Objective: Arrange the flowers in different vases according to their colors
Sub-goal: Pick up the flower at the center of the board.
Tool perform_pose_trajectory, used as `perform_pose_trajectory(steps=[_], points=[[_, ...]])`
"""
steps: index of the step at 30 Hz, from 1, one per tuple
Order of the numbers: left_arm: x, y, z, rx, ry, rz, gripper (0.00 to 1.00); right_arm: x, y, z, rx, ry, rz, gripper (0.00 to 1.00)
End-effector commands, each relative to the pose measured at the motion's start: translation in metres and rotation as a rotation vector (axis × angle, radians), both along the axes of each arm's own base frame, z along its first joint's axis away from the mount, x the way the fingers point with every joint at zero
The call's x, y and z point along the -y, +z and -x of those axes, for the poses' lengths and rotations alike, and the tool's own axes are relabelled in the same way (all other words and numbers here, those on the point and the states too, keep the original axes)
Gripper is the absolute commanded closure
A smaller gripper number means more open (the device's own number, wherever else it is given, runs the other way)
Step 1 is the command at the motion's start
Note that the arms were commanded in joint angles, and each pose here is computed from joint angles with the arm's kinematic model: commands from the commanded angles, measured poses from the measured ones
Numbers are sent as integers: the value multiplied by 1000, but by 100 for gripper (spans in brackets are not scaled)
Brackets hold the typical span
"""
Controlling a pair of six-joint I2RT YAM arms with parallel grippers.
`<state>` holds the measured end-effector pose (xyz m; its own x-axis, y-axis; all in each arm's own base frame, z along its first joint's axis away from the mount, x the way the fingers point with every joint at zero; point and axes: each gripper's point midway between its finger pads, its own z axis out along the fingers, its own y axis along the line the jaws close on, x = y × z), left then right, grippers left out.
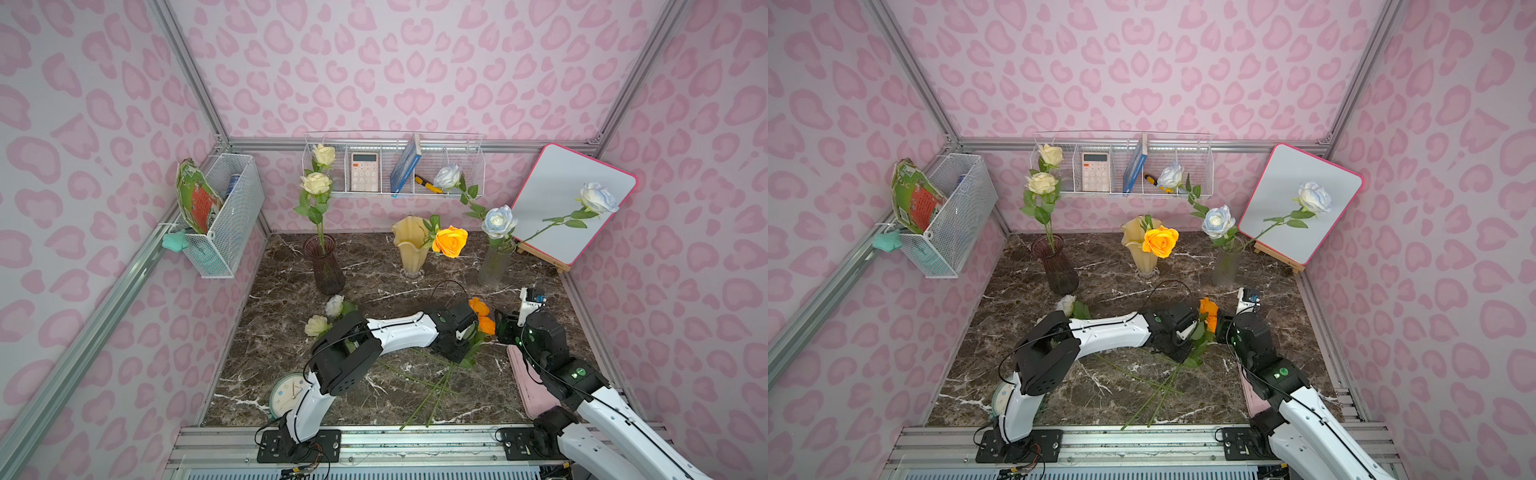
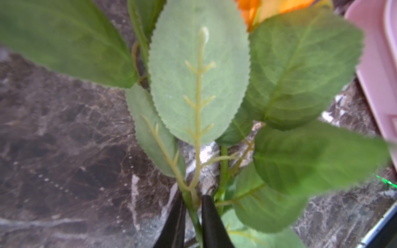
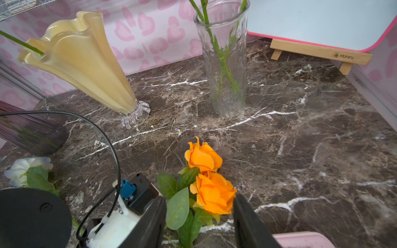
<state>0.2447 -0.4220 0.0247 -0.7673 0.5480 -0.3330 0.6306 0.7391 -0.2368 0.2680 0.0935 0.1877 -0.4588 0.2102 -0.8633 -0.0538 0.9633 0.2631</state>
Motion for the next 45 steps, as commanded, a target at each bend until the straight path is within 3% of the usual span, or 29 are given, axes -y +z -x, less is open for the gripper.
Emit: perform_pose_trajectory(steps=[1, 13, 22, 30, 41, 45], points=[[4, 8, -7, 19, 17, 10, 84, -1, 2, -2, 14, -1, -3, 47], [13, 59, -20, 128, -8, 78, 92, 2, 5, -9, 33, -18, 1, 47], [-15, 125, -17, 274, -14, 134, 100, 12, 1, -13, 18, -34, -11, 47], [-45, 170, 25, 323, -91, 247, 100, -7, -7, -10, -120, 49, -82, 46], [-104, 241, 115, 365, -309, 585, 100, -21, -46, -6, -234, 100, -114, 46], [-150, 299, 126, 525, -262, 666, 100, -23, -51, -7, -246, 108, -111, 46]])
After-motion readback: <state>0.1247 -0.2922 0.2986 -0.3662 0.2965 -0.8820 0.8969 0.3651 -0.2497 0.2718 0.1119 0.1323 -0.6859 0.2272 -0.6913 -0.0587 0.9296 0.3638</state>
